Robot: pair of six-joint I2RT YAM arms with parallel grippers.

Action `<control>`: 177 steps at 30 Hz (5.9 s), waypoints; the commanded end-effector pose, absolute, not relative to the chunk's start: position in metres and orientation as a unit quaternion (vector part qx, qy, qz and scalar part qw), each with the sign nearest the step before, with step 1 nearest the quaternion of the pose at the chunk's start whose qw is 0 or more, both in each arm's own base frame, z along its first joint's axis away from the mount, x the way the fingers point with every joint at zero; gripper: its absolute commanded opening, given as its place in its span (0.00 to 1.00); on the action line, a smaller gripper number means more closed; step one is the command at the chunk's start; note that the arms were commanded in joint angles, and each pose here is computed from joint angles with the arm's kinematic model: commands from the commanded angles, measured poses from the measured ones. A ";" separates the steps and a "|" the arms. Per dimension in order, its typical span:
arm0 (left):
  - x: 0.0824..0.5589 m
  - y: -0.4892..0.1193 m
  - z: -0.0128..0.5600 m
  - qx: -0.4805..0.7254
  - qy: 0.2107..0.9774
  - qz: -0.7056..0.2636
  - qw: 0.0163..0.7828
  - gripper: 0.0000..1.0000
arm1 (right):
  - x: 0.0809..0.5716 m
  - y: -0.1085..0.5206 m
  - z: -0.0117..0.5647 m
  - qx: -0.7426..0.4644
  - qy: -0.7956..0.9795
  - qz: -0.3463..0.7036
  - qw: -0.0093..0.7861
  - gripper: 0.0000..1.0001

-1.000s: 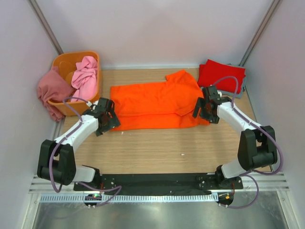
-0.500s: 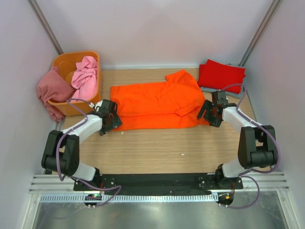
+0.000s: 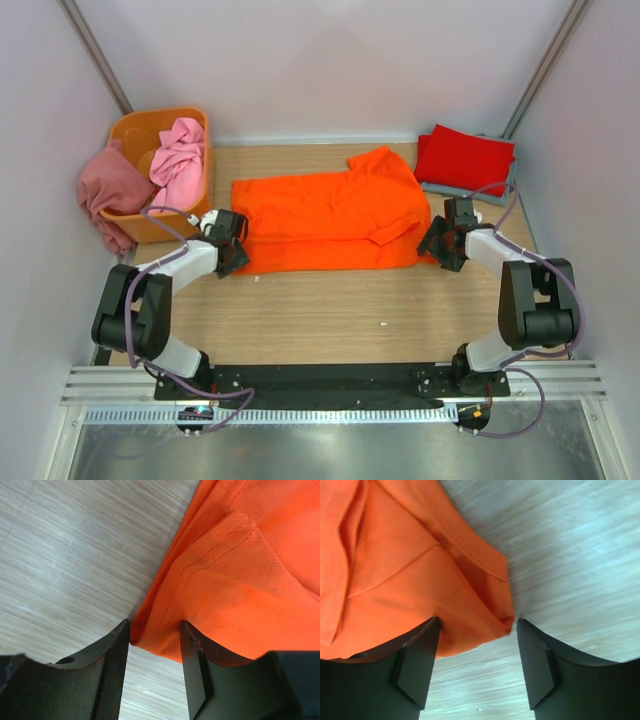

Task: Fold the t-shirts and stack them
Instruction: Fold the tshirt

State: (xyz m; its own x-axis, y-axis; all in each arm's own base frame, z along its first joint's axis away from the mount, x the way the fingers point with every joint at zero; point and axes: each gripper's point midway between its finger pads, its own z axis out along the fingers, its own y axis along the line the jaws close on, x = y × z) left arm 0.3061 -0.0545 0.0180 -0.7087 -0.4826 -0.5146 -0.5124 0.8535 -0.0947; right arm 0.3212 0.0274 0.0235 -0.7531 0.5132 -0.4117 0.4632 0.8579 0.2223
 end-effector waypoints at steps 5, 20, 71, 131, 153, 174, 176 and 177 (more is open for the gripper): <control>0.306 -0.053 0.005 -0.272 0.923 0.035 0.270 0.45 | 0.306 0.006 0.042 0.298 0.912 0.014 0.283 0.79; 0.303 -0.051 0.007 -0.268 0.924 0.038 0.271 0.43 | 0.317 0.000 0.044 0.374 0.851 0.080 0.361 0.57; 0.205 -0.079 0.088 -0.271 0.919 -0.096 0.268 0.93 | 0.260 -0.013 0.093 0.368 0.862 0.040 0.347 0.78; 0.206 -0.063 0.192 -0.153 0.902 -0.101 0.390 1.00 | 0.315 0.121 0.046 0.226 0.922 0.161 0.270 0.37; 0.206 -0.063 0.194 -0.154 0.900 -0.102 0.395 1.00 | 0.327 0.140 0.053 0.218 0.919 0.175 0.277 0.14; 0.206 -0.062 0.193 -0.157 0.900 -0.099 0.394 1.00 | 0.412 0.169 0.090 0.135 0.936 0.089 0.311 0.51; 0.206 -0.063 0.193 -0.156 0.900 -0.102 0.394 1.00 | 0.413 0.163 0.110 0.133 0.928 0.086 0.337 0.52; 0.206 -0.063 0.193 -0.155 0.901 -0.102 0.392 1.00 | 0.410 0.160 0.113 0.133 0.927 0.084 0.342 0.52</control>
